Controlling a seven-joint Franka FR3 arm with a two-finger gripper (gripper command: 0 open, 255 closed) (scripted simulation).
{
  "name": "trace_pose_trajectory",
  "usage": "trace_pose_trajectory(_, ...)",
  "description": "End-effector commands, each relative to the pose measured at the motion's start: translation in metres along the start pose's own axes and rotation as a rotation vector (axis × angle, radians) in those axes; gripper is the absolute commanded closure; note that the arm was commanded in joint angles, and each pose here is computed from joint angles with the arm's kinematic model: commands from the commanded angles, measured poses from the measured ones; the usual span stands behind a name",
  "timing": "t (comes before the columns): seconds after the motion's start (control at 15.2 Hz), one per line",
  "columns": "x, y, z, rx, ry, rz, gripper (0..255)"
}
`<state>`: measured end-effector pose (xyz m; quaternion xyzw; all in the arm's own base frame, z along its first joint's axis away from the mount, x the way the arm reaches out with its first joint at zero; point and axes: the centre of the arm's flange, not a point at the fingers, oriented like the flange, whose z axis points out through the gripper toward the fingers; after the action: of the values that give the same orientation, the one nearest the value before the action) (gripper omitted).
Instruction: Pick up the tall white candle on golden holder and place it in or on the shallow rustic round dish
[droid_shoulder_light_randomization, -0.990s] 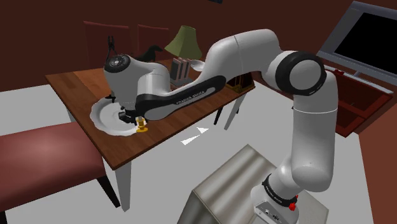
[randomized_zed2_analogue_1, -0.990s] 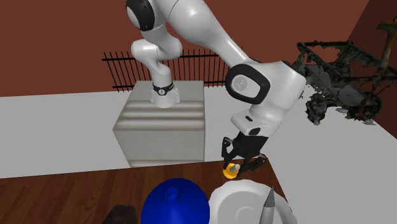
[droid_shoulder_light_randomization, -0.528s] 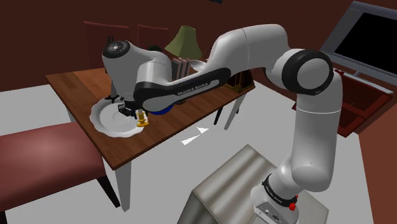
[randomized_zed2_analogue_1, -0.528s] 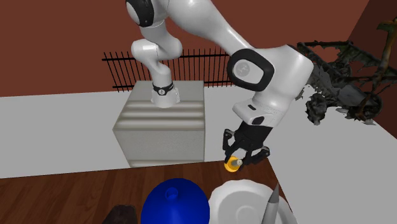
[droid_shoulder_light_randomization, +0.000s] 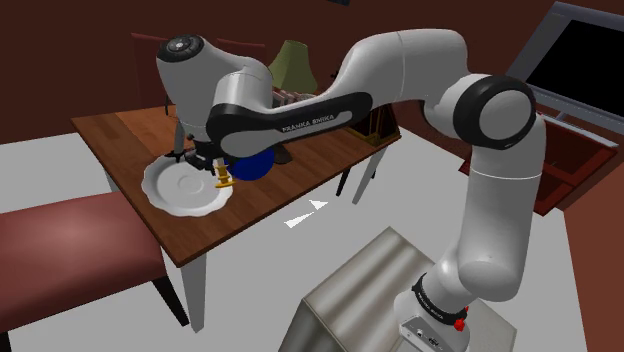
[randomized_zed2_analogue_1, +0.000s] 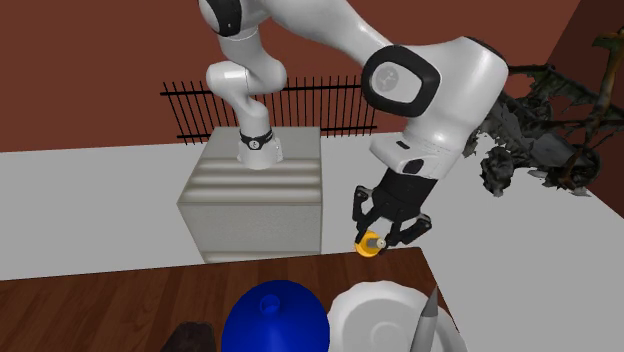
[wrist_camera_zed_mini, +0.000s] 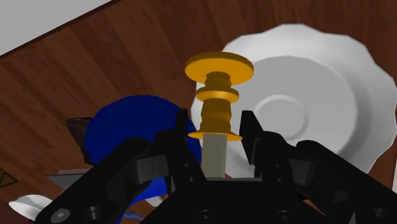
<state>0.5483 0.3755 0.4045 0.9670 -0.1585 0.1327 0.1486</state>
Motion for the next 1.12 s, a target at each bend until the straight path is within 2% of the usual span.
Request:
trace_pose_trajectory(0.0, 0.003, 0.003, -0.009, 0.0, 0.0, 0.0, 255)
trace_pose_trajectory(0.07, 0.003, 0.003, -0.01, 0.0, 0.0, 0.0, 255)
trace_pose_trajectory(1.06, 0.118, 0.139, 0.076, 0.0, 0.0, 0.0, 255)
